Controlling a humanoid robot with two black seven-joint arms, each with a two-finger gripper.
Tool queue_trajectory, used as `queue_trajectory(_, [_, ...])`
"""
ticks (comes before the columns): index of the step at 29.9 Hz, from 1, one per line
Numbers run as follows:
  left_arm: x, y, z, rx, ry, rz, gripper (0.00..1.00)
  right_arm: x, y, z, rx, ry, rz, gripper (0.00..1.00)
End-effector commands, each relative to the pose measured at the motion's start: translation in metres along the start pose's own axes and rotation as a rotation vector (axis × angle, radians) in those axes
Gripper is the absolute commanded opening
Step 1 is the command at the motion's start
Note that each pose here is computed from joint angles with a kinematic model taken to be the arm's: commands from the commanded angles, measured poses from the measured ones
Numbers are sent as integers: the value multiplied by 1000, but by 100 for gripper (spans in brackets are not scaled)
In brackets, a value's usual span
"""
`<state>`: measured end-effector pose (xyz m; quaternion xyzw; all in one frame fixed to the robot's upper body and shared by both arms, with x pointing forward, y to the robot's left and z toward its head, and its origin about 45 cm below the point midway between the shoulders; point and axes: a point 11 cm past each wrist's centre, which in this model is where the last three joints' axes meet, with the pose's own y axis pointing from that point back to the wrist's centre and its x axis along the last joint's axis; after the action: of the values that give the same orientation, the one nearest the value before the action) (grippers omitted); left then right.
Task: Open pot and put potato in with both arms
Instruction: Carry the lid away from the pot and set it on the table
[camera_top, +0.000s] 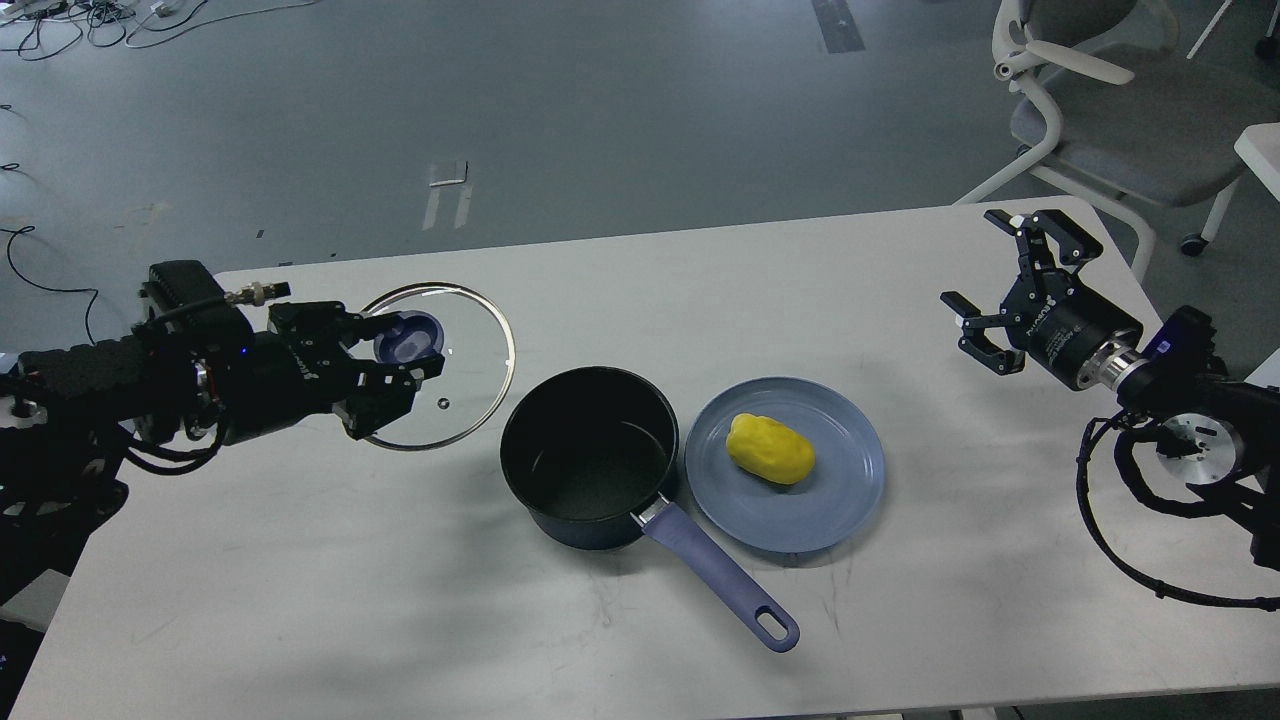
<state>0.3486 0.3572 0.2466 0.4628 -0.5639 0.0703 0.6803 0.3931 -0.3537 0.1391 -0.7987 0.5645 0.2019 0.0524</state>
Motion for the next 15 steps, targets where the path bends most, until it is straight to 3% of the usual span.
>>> queue_trajectory(1, [-48,18,-21,83,41,-58,37,-1,0,1,-1,-2,-1,100])
queue_trajectory(7, [-101,30,-24,135,153,-109,39,0,0,0,-1,-1,0,100])
queue_trajectory(15, [-122,23,-9,114,222,-120,44,2,2,1,-3,0,4,100])
